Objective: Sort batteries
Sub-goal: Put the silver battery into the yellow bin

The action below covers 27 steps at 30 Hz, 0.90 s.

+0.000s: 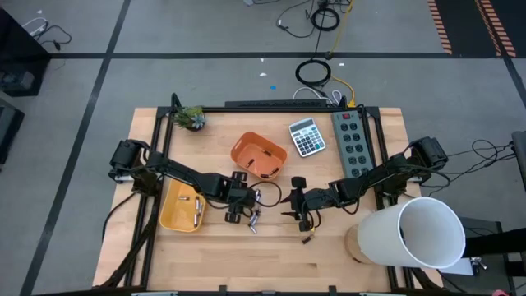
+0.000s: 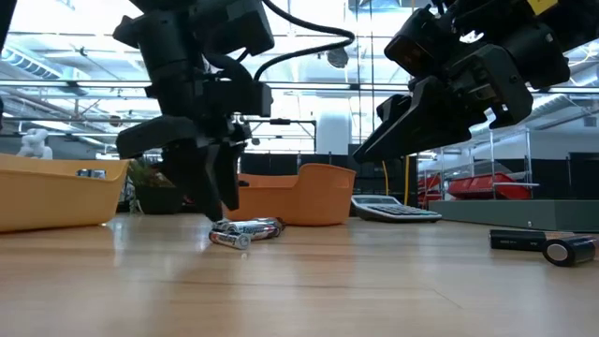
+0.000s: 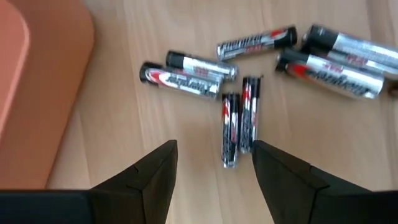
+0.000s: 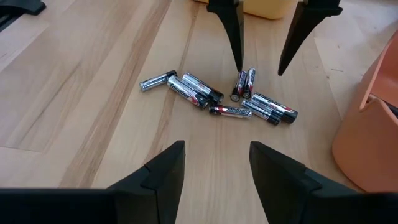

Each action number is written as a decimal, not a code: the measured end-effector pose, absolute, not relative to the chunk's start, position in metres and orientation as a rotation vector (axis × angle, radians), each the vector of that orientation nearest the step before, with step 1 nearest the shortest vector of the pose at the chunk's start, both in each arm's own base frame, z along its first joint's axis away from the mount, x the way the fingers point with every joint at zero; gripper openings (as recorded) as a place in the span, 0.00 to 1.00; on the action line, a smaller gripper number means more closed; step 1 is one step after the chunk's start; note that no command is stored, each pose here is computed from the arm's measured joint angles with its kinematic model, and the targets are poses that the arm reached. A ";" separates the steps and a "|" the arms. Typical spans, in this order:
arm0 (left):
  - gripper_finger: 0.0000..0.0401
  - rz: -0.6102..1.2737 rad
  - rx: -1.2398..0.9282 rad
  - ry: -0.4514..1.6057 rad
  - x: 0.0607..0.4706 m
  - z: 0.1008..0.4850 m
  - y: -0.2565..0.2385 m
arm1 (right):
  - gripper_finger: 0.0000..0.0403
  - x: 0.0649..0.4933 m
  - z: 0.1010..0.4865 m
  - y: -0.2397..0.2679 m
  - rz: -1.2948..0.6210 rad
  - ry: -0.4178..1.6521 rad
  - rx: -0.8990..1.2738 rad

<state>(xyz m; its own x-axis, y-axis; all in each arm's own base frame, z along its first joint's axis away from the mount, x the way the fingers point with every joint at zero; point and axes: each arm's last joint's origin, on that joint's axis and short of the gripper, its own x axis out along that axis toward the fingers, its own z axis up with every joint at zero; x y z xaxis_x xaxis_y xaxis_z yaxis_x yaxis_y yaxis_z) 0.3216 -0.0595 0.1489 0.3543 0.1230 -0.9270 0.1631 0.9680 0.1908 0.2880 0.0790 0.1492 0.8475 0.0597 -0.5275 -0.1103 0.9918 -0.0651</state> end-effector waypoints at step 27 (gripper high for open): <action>0.55 -0.055 0.141 1.167 0.331 0.149 -0.046 | 0.42 0.288 0.149 0.079 0.089 0.556 -0.093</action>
